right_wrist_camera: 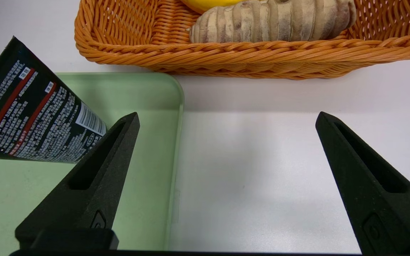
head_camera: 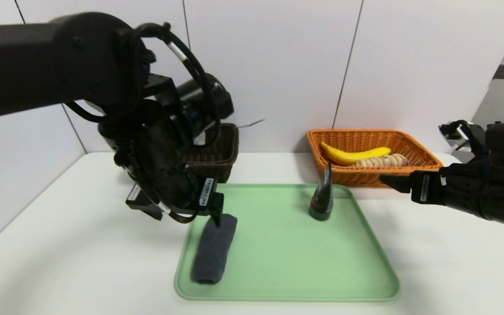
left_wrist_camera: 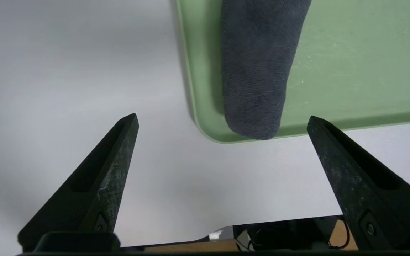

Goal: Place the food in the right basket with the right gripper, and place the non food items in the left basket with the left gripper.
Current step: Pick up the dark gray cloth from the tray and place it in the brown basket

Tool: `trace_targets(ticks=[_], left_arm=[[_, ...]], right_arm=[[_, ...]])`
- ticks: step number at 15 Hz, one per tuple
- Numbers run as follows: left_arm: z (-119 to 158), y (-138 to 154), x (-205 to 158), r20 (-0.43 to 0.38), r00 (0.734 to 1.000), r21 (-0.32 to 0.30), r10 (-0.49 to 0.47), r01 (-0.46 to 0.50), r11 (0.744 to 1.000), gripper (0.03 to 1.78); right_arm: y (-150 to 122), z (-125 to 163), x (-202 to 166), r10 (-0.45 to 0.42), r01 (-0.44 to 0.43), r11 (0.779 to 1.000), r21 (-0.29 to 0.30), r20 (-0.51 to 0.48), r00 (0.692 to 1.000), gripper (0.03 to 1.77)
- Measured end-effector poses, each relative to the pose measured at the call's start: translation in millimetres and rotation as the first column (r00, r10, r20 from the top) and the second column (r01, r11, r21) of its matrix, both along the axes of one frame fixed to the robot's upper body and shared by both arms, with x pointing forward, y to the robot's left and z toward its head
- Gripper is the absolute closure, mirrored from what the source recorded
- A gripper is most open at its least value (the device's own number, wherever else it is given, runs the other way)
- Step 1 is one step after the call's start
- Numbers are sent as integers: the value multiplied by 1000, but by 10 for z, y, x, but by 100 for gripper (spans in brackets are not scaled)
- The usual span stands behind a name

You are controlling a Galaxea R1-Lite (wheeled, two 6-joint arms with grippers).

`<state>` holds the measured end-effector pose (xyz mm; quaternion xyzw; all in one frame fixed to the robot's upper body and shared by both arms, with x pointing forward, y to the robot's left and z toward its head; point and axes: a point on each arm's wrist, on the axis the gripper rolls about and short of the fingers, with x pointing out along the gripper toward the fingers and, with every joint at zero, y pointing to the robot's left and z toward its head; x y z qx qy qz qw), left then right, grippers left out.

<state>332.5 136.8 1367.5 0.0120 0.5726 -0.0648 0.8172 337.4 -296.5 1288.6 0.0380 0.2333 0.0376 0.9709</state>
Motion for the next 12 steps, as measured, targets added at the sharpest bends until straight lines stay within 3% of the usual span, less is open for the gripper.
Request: trace_targets(ticks=[5, 12], left_arm=[[-260, -292, -8, -82, 996, -3, -17, 17, 1000, 12], [-652, -476, 190, -114, 993, 26, -13, 16, 1000, 12]], right_arm=[[10, -42, 33, 2, -2, 1000, -2, -16, 1000, 9], [12, -71, 68, 0, 0, 1000, -3, -28, 1000, 9]])
